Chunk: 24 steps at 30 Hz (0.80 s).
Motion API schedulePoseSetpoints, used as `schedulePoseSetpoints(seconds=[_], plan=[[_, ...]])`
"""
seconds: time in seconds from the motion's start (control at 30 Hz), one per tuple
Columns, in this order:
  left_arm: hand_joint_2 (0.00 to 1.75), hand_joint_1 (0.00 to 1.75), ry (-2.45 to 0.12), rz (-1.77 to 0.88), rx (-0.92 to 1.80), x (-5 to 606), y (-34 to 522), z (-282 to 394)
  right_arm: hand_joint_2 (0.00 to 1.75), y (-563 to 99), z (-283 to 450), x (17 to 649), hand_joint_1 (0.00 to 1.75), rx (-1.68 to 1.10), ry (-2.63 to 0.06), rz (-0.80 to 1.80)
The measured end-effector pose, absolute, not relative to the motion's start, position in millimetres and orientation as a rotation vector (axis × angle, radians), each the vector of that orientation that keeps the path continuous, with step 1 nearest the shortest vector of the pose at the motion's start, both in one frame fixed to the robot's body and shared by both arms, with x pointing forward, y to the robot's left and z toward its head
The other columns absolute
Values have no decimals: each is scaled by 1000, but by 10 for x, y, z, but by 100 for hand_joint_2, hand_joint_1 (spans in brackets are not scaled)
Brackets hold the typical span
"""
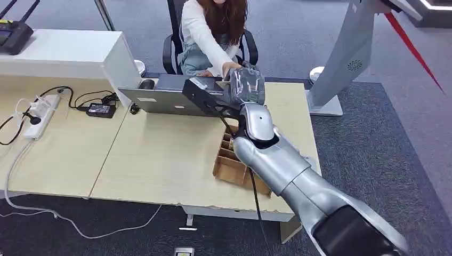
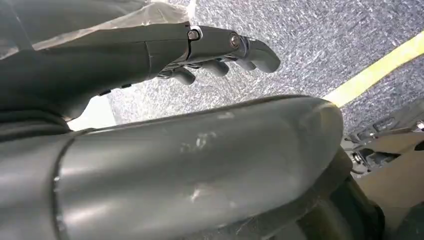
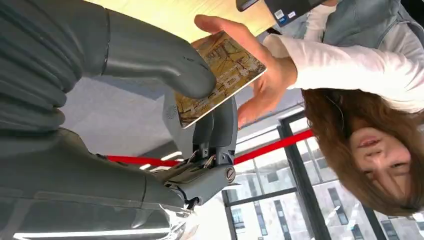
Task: Pass the card to the sensor for recognition and then transmit it.
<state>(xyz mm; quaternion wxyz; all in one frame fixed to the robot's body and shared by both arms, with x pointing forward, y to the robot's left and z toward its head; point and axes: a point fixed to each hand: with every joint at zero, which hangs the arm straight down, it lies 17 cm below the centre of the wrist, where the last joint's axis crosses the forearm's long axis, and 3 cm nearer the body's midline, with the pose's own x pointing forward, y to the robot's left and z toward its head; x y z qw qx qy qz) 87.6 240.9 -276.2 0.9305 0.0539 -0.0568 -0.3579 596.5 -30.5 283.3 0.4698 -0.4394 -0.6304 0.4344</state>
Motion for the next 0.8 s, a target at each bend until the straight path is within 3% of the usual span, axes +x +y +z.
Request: schedulePoseSetpoints(seconds=[0.67,0.7,0.73,0.8], plan=[[0,0,-115,-729,111,874,2397,-2761,175,-432,2810,6031,175,-1100,-1546,1055],[0,0,-115,-729,111,874,2397,-2761,175,-437,2806,6033,159,-1101,-1547,1056],[0,0,-115,-729,110,874,2394,-2760,175,-439,2801,6036,59,-1101,-1550,1059],[0,0,-115,-729,110,874,2391,-2760,175,-454,2791,6043,59,-1103,-1550,1060]])
